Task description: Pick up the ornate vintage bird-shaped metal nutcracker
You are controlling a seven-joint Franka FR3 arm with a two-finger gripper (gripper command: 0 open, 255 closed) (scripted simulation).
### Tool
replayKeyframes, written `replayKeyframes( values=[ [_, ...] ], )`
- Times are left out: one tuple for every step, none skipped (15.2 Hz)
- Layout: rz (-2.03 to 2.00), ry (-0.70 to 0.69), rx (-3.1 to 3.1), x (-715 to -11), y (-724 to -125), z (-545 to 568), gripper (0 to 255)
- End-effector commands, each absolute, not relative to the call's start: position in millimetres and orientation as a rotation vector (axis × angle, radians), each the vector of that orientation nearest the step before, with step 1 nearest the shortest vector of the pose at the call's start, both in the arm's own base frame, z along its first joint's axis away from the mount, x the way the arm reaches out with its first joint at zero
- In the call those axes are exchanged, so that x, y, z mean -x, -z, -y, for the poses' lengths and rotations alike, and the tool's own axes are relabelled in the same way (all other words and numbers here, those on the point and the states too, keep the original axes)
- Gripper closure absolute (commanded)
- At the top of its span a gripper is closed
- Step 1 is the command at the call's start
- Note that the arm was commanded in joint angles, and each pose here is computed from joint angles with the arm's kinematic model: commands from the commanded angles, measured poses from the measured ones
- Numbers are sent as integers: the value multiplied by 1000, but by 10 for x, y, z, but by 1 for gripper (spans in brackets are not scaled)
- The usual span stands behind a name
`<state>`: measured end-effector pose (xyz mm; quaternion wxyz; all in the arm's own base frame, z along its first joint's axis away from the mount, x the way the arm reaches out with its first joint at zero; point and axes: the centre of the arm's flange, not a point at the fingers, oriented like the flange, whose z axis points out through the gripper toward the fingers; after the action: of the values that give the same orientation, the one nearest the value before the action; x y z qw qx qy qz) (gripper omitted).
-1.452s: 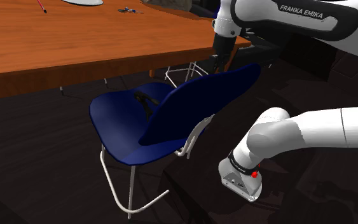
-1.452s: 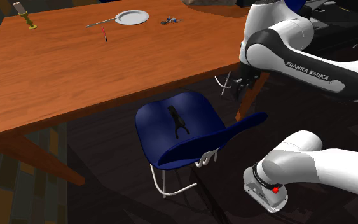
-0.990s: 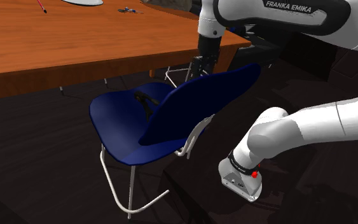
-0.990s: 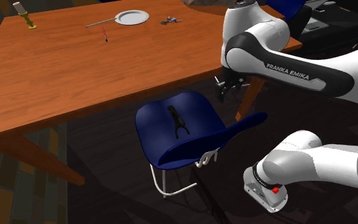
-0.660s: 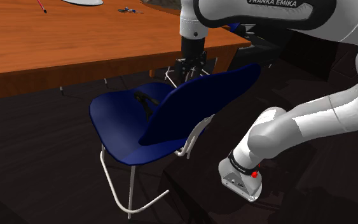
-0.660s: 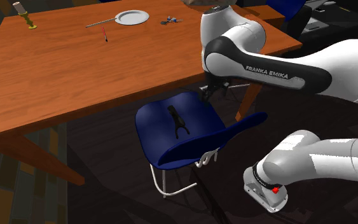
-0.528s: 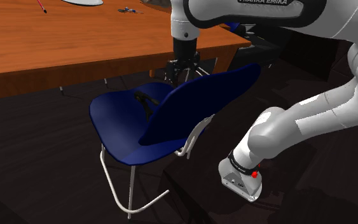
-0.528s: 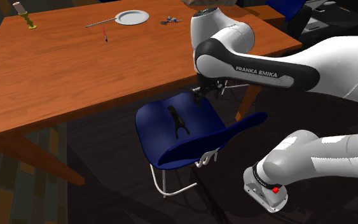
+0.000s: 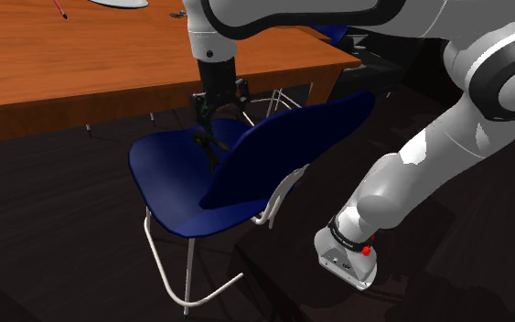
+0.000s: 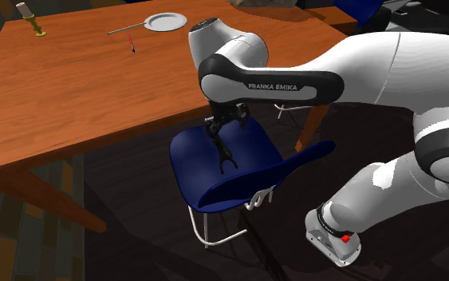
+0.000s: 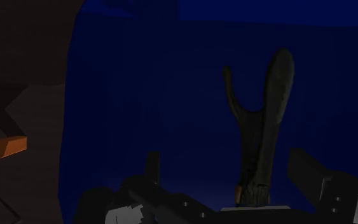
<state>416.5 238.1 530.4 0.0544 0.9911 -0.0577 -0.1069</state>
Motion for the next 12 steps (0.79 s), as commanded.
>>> replayKeyframes(
  values=[
    [206, 342, -3003, -4324, -5274, -2629, 0],
    [213, 346, -3000, -4362, -5261, -2691, 0],
    [213, 346, -3000, -4362, -5208, -2691, 0],
    [213, 346, -3000, -4362, -5155, -2691, 0],
    [213, 346, -3000, -4362, -5103, -2691, 0],
    [213, 346, -3000, -4362, -5050, -2691, 0],
    [213, 346, -3000, -4362, -4997, -2691, 0],
    [213, 346, -3000, -4362, -4944, -2691, 0],
    [213, 346, -3000, -4362, -4891, -2691, 0],
    [213, 346, -3000, -4362, -4861, -2691, 0],
    [213, 346, -3000, -4361, -4861, -2691, 0],
    [213, 346, -3000, -4364, -4859, -2686, 255]
  ],
)
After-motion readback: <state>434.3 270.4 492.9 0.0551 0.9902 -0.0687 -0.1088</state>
